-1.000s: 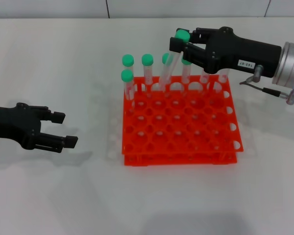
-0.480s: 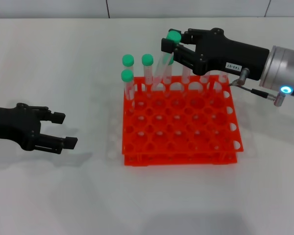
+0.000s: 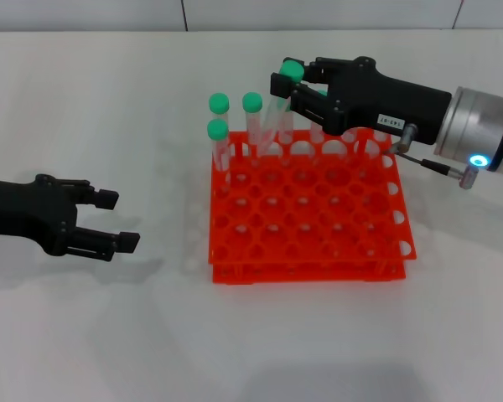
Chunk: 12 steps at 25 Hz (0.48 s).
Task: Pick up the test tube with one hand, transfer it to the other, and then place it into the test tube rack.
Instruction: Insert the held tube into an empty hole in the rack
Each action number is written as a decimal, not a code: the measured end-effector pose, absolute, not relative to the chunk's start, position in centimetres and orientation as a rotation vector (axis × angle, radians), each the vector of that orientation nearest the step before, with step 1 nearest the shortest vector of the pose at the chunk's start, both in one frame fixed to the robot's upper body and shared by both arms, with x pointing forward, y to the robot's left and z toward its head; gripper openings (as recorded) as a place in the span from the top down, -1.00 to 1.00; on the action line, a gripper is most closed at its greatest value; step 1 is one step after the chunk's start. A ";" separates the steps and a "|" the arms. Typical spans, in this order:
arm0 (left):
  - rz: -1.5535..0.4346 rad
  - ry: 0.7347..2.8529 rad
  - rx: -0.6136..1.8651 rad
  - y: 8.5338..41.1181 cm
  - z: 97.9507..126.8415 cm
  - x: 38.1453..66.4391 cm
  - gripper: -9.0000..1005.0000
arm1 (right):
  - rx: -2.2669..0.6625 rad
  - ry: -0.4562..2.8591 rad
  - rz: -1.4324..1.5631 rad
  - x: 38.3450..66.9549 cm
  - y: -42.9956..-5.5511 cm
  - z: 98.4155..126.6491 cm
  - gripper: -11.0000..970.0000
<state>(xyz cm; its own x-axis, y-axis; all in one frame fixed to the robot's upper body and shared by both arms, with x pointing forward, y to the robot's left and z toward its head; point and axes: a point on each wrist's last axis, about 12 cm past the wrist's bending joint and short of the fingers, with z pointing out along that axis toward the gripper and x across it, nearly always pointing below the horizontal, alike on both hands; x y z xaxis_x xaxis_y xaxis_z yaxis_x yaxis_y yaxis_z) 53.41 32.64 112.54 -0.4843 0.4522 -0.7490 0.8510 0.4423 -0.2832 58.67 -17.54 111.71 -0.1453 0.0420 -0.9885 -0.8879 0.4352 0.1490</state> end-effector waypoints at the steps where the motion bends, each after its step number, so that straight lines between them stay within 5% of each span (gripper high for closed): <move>1: -0.884 2.109 1.089 32.6 112.5 53.4 -0.74 | -0.786 1.493 0.973 58.7 -17.5 111.7 0.44; 12: -0.884 2.109 1.083 32.7 112.5 53.4 -0.74 | -0.804 1.499 0.959 58.9 -16.6 111.6 0.44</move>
<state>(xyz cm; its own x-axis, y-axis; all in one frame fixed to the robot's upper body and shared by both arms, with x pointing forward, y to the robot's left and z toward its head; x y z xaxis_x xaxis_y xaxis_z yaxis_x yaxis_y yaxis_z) 53.37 32.67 112.50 -0.4855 0.4480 -0.7507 0.8494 0.4451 -0.2837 58.92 -16.57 111.60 -0.1398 0.0218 -0.9899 -0.8898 0.4358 0.1352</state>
